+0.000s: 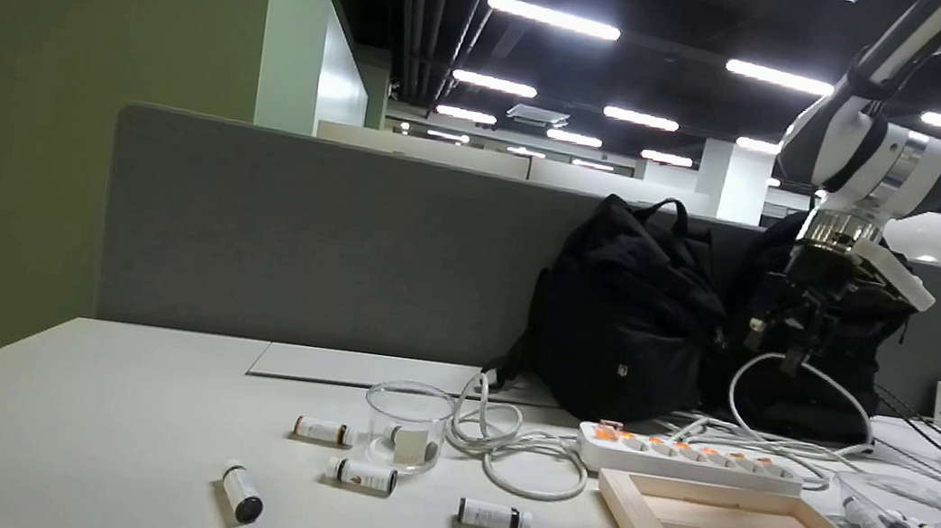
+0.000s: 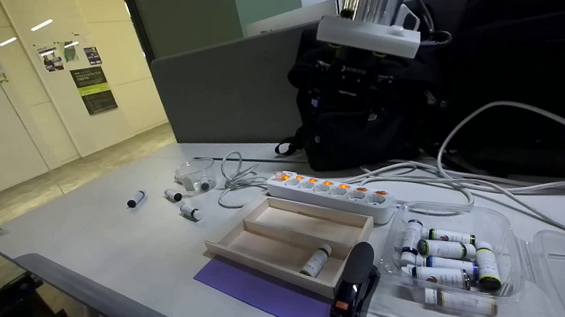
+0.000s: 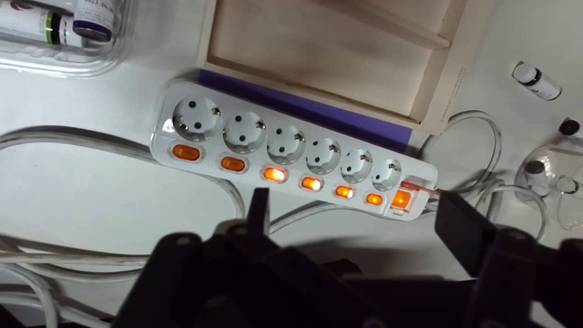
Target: Press on the middle switch
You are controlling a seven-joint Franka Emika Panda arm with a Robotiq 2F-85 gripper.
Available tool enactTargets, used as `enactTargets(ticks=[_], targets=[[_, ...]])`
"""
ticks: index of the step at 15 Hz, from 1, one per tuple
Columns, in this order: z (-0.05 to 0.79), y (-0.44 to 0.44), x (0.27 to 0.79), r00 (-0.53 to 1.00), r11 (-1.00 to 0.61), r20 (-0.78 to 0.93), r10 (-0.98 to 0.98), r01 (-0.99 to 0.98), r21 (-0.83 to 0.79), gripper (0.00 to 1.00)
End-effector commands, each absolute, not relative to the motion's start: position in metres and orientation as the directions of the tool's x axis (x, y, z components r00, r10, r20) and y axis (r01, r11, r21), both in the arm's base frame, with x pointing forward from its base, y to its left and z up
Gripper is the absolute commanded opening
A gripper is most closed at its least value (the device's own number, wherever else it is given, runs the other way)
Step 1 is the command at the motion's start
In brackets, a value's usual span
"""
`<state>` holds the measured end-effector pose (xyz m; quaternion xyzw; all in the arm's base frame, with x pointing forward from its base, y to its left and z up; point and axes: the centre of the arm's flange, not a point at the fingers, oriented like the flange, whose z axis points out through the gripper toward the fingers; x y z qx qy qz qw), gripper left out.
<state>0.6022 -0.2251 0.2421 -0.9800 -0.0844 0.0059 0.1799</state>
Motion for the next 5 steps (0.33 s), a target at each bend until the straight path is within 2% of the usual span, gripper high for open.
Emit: enactTargets(ticks=[1,5], targets=[[0.2438,-0.2260,0.5998,0.986,-0.922,0.019,0.167,0.162,-0.353,0.99],[0.2430,-0.2251,0.5972,0.986,-0.921,0.016,0.168,0.163,-0.354,0.99]])
